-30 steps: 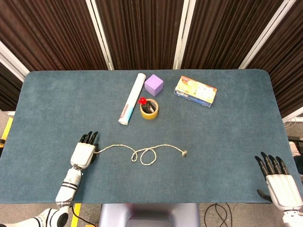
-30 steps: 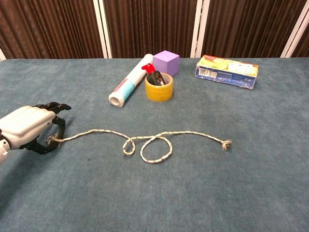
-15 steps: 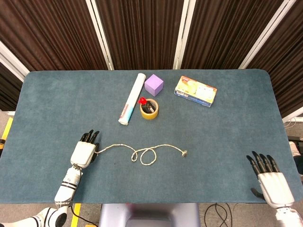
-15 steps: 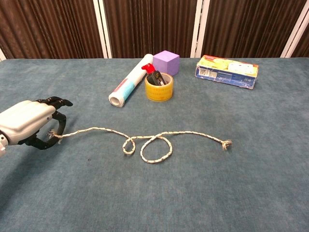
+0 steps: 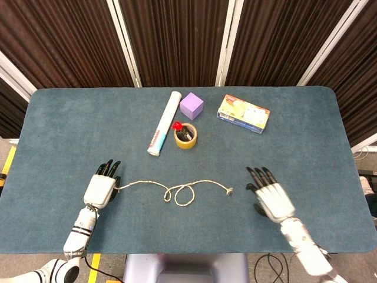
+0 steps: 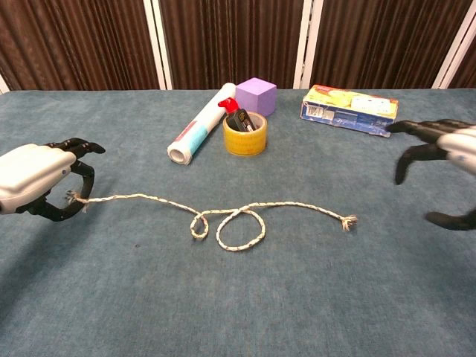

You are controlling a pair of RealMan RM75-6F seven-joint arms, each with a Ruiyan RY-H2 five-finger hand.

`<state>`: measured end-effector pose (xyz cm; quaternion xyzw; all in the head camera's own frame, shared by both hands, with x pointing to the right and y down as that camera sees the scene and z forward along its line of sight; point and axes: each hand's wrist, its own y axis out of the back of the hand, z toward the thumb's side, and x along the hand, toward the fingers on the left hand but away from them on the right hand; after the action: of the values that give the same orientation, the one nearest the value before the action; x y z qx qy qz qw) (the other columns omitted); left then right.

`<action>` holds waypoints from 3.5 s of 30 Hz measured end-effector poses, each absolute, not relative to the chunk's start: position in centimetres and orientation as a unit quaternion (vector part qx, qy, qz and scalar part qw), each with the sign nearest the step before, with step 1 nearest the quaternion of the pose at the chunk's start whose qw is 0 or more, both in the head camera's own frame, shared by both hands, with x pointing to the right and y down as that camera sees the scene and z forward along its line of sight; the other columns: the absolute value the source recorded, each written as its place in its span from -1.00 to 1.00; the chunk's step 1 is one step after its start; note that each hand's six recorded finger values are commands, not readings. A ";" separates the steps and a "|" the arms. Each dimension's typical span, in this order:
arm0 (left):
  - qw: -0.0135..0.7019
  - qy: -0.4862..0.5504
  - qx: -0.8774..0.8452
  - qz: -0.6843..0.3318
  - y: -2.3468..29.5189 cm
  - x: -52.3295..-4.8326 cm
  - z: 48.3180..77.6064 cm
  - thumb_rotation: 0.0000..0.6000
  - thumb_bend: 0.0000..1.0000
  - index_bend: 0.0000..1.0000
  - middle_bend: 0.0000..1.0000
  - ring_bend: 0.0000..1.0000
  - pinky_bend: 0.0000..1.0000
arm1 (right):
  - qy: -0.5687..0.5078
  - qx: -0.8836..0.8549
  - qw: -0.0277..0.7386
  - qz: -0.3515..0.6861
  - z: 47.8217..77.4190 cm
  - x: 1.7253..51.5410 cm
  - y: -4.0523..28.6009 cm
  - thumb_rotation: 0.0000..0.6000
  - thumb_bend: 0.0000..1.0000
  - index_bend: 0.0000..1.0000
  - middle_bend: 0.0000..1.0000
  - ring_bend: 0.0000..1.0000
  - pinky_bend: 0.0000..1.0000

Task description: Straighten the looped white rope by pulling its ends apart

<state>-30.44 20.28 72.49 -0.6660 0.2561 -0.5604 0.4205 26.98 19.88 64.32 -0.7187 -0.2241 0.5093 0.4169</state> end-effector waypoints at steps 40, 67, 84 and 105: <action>0.424 0.251 -0.667 -0.559 19.8 -31.2 72.1 1.00 -0.02 0.30 -0.82 -1.00 -0.65 | -0.204 -0.702 0.417 0.539 74.1 21.1 18.7 1.00 -0.17 0.26 -0.88 -1.00 -1.00; 0.421 0.260 -0.663 -0.562 19.2 -31.9 71.8 1.00 -0.02 0.30 -0.82 -1.00 -0.65 | -0.217 -0.696 0.415 0.544 74.6 20.9 17.6 1.00 0.10 0.48 -0.74 -1.00 -1.00; 0.418 0.292 -0.644 -0.570 18.4 -34.9 70.5 1.00 -0.02 0.31 -0.81 -0.99 -0.64 | -0.262 -0.662 0.418 0.564 72.0 26.1 14.6 1.00 0.11 0.50 -0.71 -1.00 -1.00; 0.412 0.293 -0.607 -0.613 20.4 -40.0 70.3 1.00 -0.02 0.33 -0.79 -0.97 -0.64 | -0.294 -0.597 0.404 0.628 68.9 37.0 12.9 1.00 0.11 0.50 -0.71 -1.00 -1.00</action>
<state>-39.97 20.38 70.29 -0.6070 0.2927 -0.6133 0.4120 36.99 12.92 68.92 -0.5971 -0.2938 0.6275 0.4043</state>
